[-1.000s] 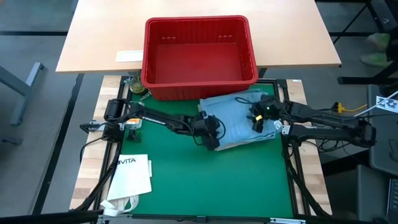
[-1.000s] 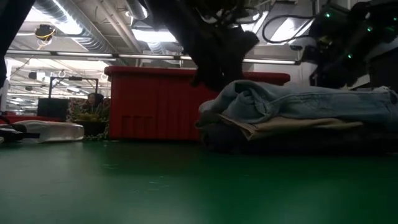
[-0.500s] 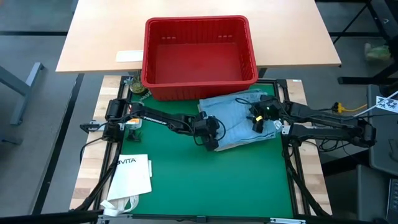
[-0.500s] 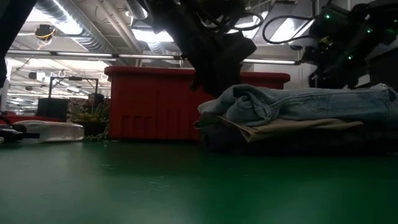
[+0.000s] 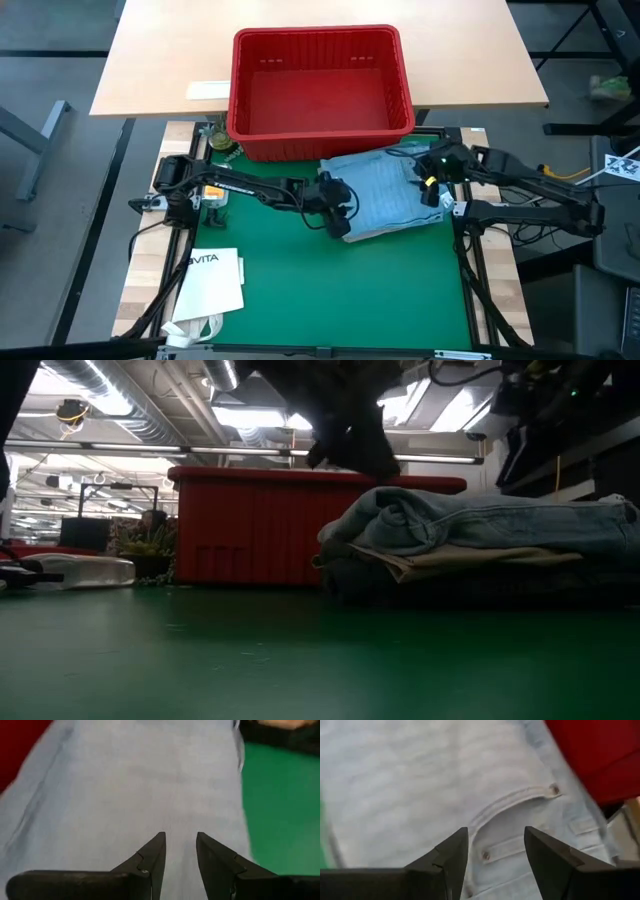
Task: Fold Laundry from Bin
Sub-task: Stack the light blue pants on top of the gray shorts
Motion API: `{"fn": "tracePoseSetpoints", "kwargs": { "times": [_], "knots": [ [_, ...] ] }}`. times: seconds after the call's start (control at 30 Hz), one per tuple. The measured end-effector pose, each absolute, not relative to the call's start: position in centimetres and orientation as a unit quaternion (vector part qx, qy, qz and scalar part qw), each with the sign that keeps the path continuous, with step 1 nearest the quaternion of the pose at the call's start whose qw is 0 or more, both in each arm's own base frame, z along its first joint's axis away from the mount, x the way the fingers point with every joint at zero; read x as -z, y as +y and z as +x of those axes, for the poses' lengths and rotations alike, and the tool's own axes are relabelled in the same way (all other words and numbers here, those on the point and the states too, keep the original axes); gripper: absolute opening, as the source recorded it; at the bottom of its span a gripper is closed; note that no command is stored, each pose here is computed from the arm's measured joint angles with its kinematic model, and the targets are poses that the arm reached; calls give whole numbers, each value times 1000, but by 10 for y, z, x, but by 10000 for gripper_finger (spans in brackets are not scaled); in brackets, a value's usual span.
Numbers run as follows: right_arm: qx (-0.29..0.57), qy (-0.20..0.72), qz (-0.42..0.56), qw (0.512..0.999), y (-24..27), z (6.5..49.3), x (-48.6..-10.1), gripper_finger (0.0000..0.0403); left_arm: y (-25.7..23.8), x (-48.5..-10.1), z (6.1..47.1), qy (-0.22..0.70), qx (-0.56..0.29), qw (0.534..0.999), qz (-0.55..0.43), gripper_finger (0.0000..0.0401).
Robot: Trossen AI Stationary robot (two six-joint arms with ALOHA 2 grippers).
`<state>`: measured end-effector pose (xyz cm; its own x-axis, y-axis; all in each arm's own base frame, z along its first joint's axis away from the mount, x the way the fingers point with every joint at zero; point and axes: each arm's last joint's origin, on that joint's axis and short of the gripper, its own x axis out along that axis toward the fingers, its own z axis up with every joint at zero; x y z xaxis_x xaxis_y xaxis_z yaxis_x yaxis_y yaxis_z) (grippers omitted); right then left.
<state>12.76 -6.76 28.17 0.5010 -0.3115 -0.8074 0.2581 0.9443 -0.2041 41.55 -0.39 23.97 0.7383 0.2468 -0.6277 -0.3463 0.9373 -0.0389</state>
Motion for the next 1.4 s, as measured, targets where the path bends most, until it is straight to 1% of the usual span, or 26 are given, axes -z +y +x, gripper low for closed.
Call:
{"fn": "tracePoseSetpoints", "kwargs": {
  "times": [0.17, 0.3, 0.5, 0.6, 0.67, 0.77, 1.07, 1.2, 1.4],
  "knots": [
    [123, 484, 21, 866, -61, 124, -280, 193, -5, -246, 421, 287, -143, 943, -89, 105],
    [103, 493, 34, 863, -50, 127, -279, 193, -10, -251, 424, 263, -113, 953, -101, 105],
    [97, 497, -14, 862, -26, 134, -279, 193, -23, -252, 426, 252, -96, 958, -99, 105],
    [135, 494, -43, 858, -17, 136, -277, 193, -28, -246, 428, 257, -96, 957, -96, 105],
    [159, 499, -60, 850, -12, 135, -270, 193, -30, -238, 432, 260, -99, 956, -93, 105],
    [178, 509, -72, 839, -6, 133, -256, 193, -32, -217, 437, 288, -104, 948, -86, 105],
    [215, 545, -18, 810, -3, 124, -195, 193, -31, -168, 445, 360, -112, 923, -72, 105],
    [211, 535, -12, 818, -3, 124, -173, 193, -31, -160, 444, 377, -114, 917, -67, 105],
    [209, 527, -8, 824, -3, 126, -171, 193, -31, -160, 442, 386, -116, 913, -65, 105]
  ]
}}
